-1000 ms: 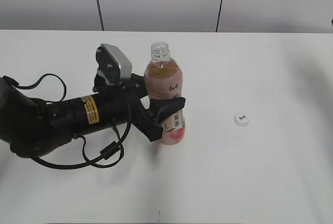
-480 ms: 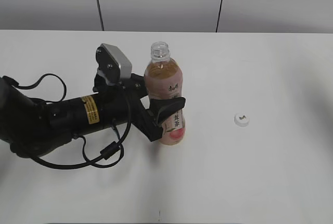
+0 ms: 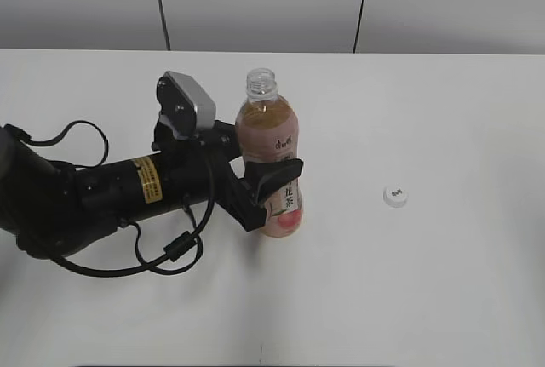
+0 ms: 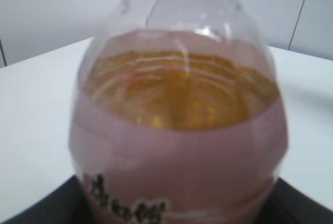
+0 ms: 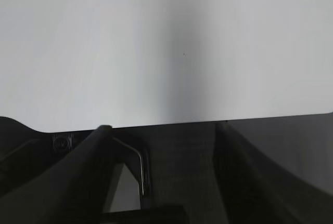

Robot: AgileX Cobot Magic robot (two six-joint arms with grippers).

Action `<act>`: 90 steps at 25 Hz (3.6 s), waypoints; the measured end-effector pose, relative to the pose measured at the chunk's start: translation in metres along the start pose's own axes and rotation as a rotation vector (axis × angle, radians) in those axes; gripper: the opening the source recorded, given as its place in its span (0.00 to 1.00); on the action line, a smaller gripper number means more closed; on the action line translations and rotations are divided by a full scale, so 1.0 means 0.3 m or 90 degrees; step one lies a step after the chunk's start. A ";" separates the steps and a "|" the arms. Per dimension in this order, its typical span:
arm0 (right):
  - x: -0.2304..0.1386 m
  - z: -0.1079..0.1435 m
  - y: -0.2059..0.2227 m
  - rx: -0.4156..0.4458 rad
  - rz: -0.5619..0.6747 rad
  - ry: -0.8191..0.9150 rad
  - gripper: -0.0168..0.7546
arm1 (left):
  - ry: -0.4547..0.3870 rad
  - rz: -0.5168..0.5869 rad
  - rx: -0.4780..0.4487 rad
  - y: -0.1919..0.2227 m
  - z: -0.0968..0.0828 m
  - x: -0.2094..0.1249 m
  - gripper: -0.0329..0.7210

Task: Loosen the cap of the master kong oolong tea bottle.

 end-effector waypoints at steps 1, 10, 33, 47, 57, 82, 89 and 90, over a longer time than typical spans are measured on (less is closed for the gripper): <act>-0.033 -0.004 -0.019 0.004 -0.036 0.003 0.62 | 0.000 0.000 0.000 0.000 0.000 0.000 0.60; -0.231 -0.028 -0.029 0.018 -0.202 0.005 0.62 | -0.001 0.000 0.002 0.000 0.001 0.000 0.60; -0.338 -0.045 -0.131 0.033 -0.412 0.002 0.62 | 0.001 0.005 -0.001 0.000 -0.001 -0.004 0.77; -0.337 -0.045 -0.132 0.033 -0.414 0.003 0.62 | -0.033 0.028 0.005 -0.060 -0.016 -0.027 0.83; -0.336 -0.046 -0.132 0.033 -0.416 0.003 0.62 | -0.033 0.034 0.028 -0.094 0.013 -0.015 0.83; -0.336 -0.046 -0.132 0.033 -0.416 0.003 0.62 | -0.057 0.158 0.032 -0.148 0.014 0.048 0.82; -0.336 -0.046 -0.132 0.032 -0.416 0.003 0.62 | -0.066 0.217 0.044 -0.189 0.014 0.077 0.82; -0.336 -0.046 -0.132 0.032 -0.416 0.003 0.62 | -0.060 0.211 0.043 -0.193 0.013 0.093 0.82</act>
Point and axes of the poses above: a point on each arm's last joint axis where the gripper is mounted, y pointing out along that axis toward the gripper, z along the wrist's bending axis when the last joint is at zero, x = y × z, the point moved 4 cm from there along y, pointing out along that axis toward the gripper, and after that the axes turned 13 degrees about y, right-handed, at the moved point
